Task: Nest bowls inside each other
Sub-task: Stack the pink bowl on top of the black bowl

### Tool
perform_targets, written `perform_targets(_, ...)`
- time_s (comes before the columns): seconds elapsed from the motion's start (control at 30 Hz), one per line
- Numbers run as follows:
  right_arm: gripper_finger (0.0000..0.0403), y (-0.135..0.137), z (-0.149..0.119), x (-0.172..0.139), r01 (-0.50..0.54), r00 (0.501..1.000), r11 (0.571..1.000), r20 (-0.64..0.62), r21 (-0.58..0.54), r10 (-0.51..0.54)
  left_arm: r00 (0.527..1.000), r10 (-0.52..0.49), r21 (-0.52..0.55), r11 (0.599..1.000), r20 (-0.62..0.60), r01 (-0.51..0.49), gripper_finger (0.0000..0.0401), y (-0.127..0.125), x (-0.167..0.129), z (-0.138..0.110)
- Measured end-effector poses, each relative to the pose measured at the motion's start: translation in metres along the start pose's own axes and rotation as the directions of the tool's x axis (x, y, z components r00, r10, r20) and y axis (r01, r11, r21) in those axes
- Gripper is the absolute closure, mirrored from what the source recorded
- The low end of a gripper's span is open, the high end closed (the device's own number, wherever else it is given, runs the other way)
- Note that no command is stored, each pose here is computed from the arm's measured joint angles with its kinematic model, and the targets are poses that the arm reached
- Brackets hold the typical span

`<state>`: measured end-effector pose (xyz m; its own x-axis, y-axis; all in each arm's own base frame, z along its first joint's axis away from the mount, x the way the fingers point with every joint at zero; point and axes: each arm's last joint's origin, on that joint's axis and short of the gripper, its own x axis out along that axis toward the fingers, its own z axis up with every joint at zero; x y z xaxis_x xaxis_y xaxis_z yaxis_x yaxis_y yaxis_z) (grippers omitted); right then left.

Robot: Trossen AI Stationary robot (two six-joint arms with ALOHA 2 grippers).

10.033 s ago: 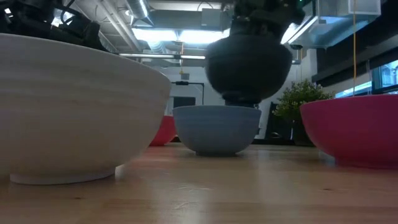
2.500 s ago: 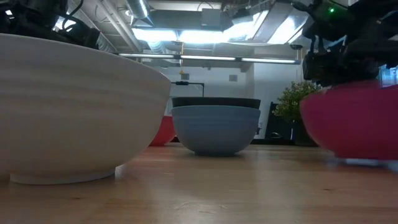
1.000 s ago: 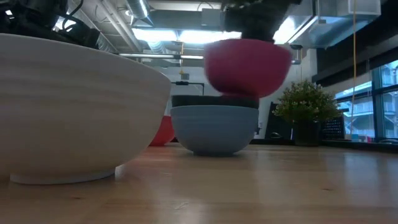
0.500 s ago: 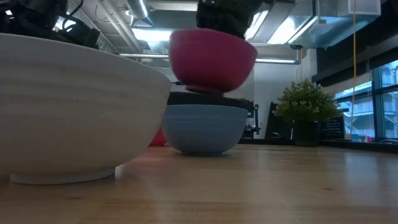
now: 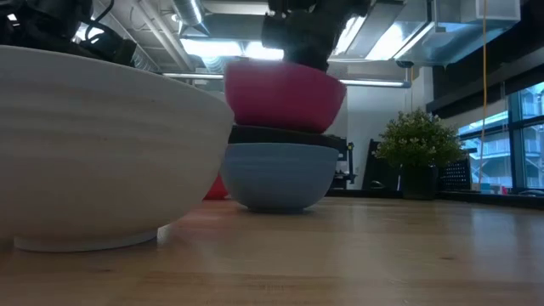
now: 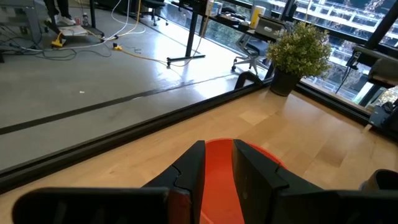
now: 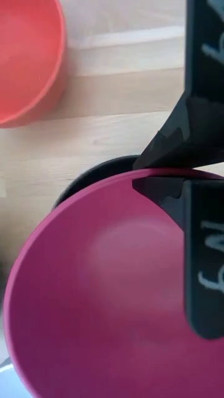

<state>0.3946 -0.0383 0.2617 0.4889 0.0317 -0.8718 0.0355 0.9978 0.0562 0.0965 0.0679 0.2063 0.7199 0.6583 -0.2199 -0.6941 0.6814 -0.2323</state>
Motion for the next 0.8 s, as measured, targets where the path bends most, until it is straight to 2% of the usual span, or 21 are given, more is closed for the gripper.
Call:
perform_targets(0.5,0.0392,-0.002,-0.002,0.032,-0.022,0.998,1.000,-0.053,-0.023,0.021,0.999,0.017,0.006,1.000,-0.028,-0.017,0.0327,0.001,0.000,-0.003)
perform_targets(0.8,0.0392,-0.005,-0.001,0.034,-0.017,0.999,1.000,-0.035,-0.023,0.016,0.999,0.019,0.008,1.000,-0.037,-0.019,0.0327,0.001,0.000,-0.004)
